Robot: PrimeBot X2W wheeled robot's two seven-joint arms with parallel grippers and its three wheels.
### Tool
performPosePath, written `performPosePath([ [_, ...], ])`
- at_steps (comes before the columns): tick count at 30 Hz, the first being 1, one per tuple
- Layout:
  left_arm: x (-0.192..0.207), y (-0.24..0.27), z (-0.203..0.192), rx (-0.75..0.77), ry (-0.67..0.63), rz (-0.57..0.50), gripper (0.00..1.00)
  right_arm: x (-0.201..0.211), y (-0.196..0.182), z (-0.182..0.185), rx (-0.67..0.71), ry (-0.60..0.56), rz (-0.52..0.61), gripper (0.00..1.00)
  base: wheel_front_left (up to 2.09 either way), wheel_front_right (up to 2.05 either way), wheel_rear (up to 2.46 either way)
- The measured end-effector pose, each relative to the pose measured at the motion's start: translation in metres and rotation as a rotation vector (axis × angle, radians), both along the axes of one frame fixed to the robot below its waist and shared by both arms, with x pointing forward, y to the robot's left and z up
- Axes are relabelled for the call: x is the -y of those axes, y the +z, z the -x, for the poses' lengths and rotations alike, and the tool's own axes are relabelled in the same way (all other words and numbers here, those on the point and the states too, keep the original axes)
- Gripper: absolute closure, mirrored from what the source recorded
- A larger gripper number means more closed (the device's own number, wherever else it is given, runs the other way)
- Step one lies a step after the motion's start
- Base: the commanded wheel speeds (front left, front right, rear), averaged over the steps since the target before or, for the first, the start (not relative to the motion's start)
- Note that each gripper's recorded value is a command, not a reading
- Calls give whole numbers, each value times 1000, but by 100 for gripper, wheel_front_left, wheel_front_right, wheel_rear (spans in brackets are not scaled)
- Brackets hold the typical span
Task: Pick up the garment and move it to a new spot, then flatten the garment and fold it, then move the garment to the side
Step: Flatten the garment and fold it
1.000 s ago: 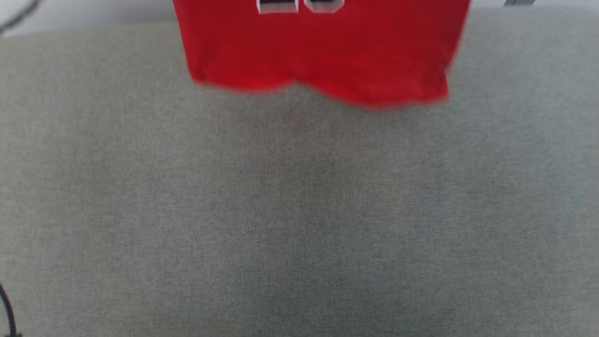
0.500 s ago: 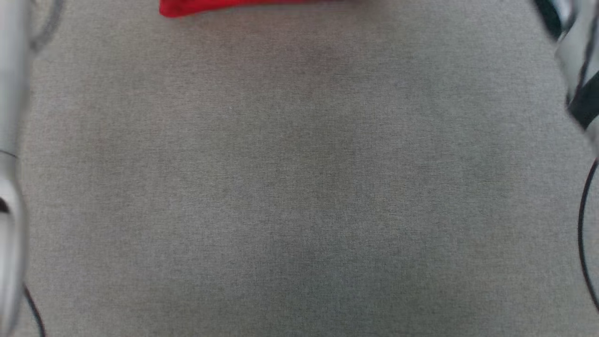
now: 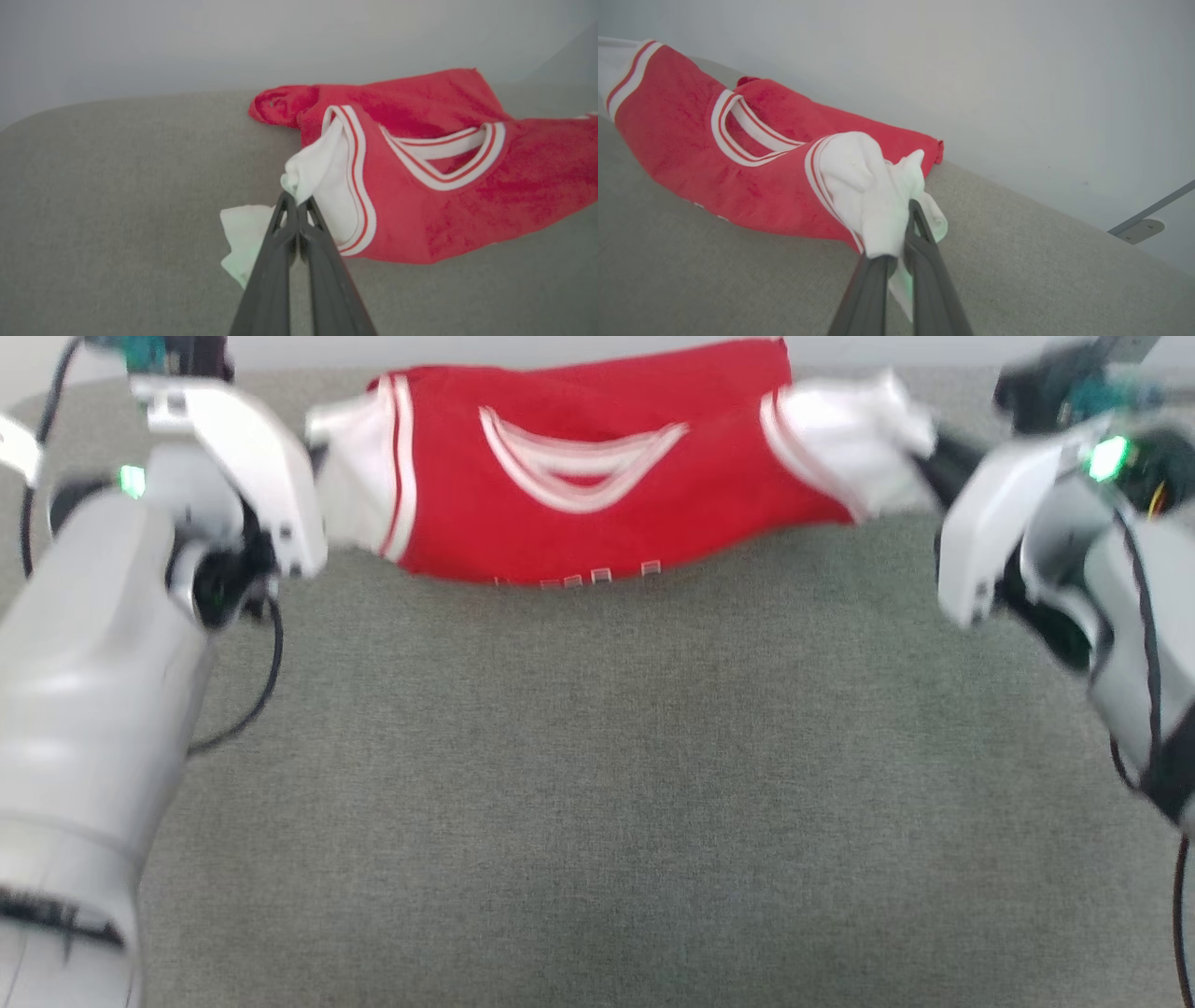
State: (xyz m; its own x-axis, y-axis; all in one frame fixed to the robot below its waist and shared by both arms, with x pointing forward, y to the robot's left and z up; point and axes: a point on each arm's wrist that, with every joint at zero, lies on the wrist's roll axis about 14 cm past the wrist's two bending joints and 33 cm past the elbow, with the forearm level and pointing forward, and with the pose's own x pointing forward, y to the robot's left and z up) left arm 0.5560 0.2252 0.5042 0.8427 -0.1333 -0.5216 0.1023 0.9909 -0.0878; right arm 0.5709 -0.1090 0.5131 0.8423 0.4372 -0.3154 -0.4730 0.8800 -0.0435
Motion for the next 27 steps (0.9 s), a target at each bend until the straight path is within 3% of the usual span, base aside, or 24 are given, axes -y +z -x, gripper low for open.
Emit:
performPosePath([
  [6,-3,-36,51,-160,-48,18,100,2,-21,50,-97,103,40,100,0,0,0],
  [13,-1,-84,139,-342,-60,44,100,26,-54,115,-259,121,21,100,0,0,0],
  [19,-6,-112,219,-522,-4,51,100,44,-81,159,-379,143,72,100,0,0,0],
  [27,12,-133,298,-738,24,97,100,61,-119,212,-593,121,70,100,0,0,0],
])
